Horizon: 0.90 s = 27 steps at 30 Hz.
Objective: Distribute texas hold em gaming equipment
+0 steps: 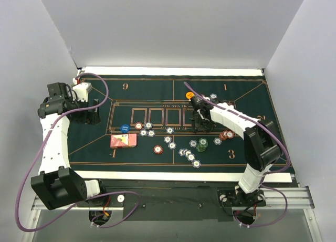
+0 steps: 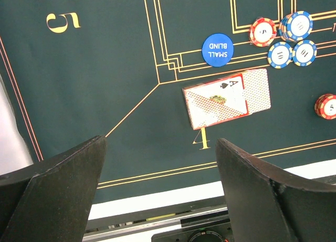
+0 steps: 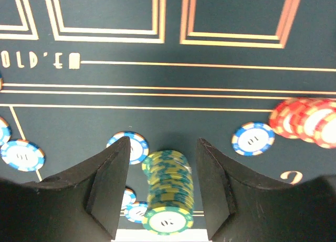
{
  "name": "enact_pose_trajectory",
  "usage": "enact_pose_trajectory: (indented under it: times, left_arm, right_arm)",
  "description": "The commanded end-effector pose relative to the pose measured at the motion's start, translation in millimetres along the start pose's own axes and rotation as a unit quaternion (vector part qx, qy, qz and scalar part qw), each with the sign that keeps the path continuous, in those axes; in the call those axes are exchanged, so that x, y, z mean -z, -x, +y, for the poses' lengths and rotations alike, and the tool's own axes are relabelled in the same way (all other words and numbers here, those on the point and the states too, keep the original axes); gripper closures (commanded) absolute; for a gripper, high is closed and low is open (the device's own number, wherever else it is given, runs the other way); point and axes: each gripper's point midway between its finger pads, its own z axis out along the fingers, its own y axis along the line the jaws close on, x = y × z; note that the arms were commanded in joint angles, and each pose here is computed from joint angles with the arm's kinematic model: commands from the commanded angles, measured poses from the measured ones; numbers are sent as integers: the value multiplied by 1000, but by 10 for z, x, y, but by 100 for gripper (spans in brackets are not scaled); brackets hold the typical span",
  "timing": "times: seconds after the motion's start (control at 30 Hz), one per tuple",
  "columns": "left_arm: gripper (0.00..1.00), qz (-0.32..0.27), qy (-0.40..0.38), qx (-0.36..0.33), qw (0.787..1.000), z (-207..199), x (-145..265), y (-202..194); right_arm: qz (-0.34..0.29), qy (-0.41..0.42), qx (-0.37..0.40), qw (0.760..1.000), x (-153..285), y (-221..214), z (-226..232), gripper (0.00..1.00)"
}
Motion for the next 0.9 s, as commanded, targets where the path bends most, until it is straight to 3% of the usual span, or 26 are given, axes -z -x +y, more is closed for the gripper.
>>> enact_pose_trajectory:
  times: [0.0, 0.3, 0.57, 0.77, 0.87]
  left_arm:
    - [4, -29, 14, -12, 999, 36, 152, 161]
    - [4, -28, 18, -13, 999, 54, 157, 183]
    - [4, -31, 21, -16, 999, 76, 181, 235]
    - [4, -28, 23, -19, 999, 83, 179, 211]
    - [4, -28, 24, -21, 999, 84, 177, 202]
  right_arm:
    - [49, 35, 38, 997, -59, -115, 201, 52]
    - [117, 85, 94, 985, -87, -370, 431, 48]
    - [146, 74, 109, 980, -153, -512, 389, 45]
    - [162, 48, 121, 978, -217, -547, 314, 48]
    - [153, 13, 119, 981, -260, -507, 194, 55]
